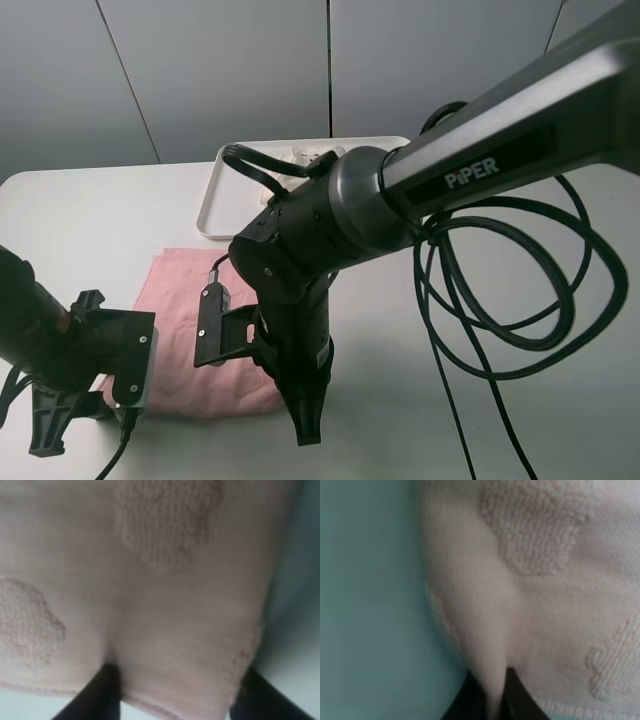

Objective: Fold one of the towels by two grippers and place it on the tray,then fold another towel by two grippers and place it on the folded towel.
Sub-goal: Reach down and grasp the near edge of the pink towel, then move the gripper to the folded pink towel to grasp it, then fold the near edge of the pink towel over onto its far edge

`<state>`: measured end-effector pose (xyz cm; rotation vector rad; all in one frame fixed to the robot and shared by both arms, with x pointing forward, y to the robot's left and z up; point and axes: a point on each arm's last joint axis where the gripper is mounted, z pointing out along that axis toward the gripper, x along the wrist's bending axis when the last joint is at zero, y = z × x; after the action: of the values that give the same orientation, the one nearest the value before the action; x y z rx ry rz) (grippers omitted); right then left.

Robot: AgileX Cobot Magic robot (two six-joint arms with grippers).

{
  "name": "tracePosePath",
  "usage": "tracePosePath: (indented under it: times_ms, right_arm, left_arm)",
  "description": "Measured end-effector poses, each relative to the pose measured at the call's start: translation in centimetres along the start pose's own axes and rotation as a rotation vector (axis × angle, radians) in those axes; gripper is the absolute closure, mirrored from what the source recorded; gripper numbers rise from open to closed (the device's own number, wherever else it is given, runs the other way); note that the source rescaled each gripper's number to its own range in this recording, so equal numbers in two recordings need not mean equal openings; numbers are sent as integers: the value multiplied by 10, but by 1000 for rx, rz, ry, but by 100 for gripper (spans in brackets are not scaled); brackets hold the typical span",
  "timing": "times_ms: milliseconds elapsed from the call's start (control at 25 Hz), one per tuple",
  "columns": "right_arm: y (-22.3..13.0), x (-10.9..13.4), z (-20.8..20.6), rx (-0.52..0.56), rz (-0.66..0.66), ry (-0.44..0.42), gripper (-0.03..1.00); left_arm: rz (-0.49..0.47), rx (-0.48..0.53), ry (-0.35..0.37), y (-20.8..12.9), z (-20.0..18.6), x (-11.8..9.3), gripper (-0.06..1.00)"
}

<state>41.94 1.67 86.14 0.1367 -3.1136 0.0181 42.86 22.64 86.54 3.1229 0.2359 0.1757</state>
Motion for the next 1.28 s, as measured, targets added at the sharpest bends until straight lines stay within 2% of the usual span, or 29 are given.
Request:
tracePosePath:
  times_ms: [160, 240, 480, 680, 1000, 1120, 1280]
  right_arm:
    - [0, 1, 0, 0, 6, 7, 97]
    - [1, 1, 0, -6, 17, 15, 97]
    - [3, 4, 0, -25, 68, 50, 97]
    - [3, 5, -5, -43, 101, 51, 97]
    - [-13, -15, -47, -123, 250, 7, 97]
    - [-25, -24, -61, -138, 304, 2, 97]
    - [-35, -31, -71, -145, 392, 1, 97]
  left_arm:
    - [4, -15, 19, 1, 0, 2, 78]
    - [4, -19, 24, 2, 0, 2, 90]
    - [4, -21, 27, 2, 0, 3, 91]
    - [-3, -47, 70, 3, -10, 5, 92]
    - [-108, -97, 133, 4, -25, 8, 92]
    - [-202, -148, 184, 4, -32, 13, 92]
    - [-438, -251, 278, -5, -45, 27, 92]
